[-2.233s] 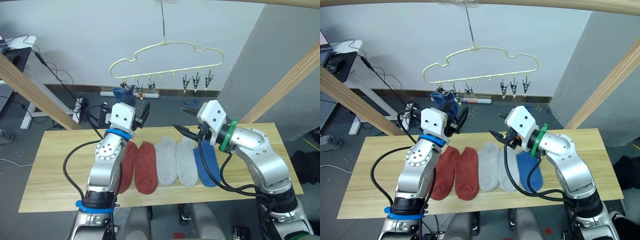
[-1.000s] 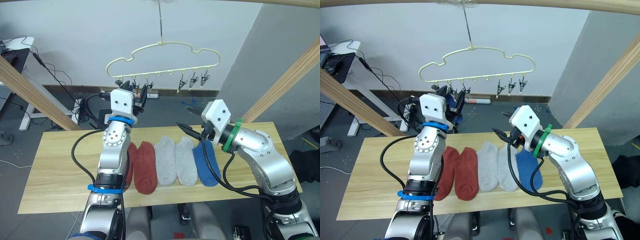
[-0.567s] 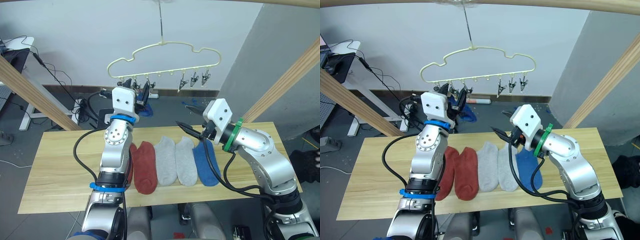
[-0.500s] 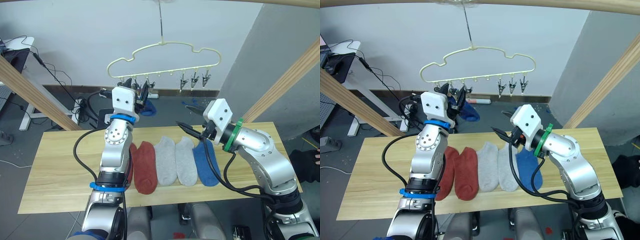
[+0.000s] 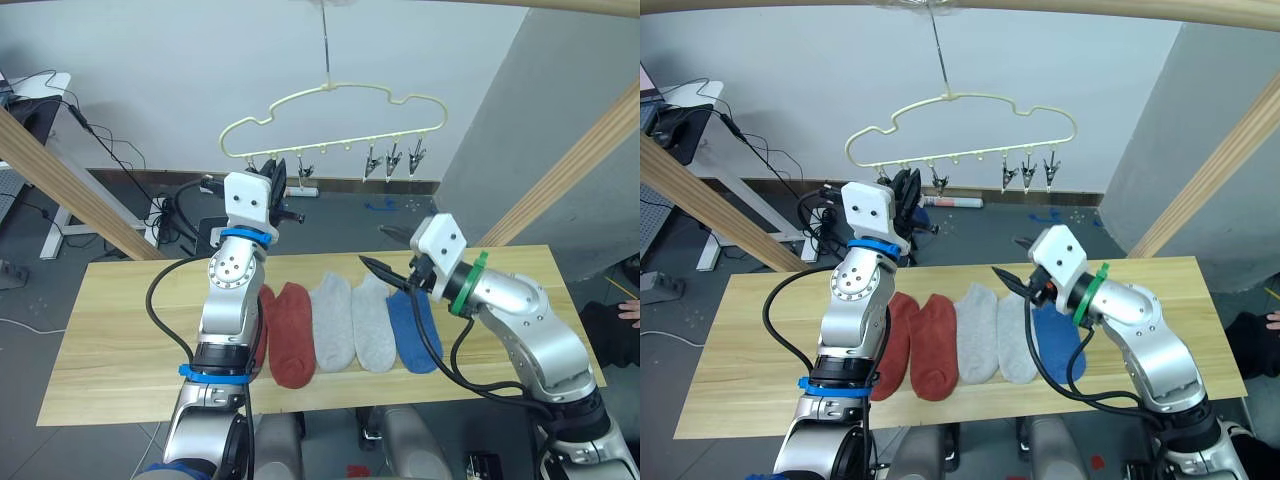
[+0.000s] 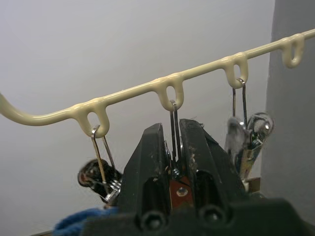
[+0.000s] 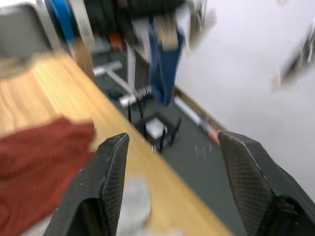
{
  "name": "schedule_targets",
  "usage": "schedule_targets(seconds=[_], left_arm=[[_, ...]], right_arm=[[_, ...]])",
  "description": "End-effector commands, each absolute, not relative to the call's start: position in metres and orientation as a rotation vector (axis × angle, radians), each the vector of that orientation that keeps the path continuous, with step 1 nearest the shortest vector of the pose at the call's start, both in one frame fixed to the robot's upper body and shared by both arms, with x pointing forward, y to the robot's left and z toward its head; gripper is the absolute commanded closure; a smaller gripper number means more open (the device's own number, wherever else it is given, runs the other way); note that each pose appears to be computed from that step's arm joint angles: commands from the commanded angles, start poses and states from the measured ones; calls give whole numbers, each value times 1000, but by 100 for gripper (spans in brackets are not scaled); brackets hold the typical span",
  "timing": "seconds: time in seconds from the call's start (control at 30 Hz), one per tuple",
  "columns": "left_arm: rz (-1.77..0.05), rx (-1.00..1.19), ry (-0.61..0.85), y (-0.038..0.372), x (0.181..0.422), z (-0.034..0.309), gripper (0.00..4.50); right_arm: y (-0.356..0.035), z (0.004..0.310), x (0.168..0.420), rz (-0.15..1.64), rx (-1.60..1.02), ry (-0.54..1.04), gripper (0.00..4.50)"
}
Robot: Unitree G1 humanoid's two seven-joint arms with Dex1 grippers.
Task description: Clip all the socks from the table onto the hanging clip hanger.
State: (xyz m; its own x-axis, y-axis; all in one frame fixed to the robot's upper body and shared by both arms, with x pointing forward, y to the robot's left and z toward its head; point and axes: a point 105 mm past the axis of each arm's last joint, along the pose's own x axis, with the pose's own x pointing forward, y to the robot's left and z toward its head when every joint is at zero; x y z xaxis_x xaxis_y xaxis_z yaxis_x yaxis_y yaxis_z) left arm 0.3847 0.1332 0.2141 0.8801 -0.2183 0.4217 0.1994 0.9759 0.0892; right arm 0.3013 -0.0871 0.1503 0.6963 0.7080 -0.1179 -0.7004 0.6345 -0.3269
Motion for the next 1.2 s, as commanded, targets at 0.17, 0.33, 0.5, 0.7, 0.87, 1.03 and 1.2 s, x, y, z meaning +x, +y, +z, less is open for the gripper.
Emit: schedule_targets(seconds=[0.17,0.33,0.5,0.7,0.87,1.03,1.2], left_arm=[[-293,43,-474,132,373,231,434],[-336,20,-448,131,373,231,434],[-379,3,-412,128,373,229,434],[-443,-54,-367,125,372,228,434],[-522,-104,-322,124,369,230,434],[-582,-138,-287,122,365,231,434],[-608,-158,-261,123,363,232,434]], right_arm=[[-141,63,317,531,-429,212,0],[-155,31,332,417,-362,294,0],[-150,13,339,411,-304,340,17],[-152,-5,331,409,-259,423,195],[-149,-4,327,428,-254,414,374],[-140,22,331,500,-314,305,450],[-90,91,335,693,-473,34,450]])
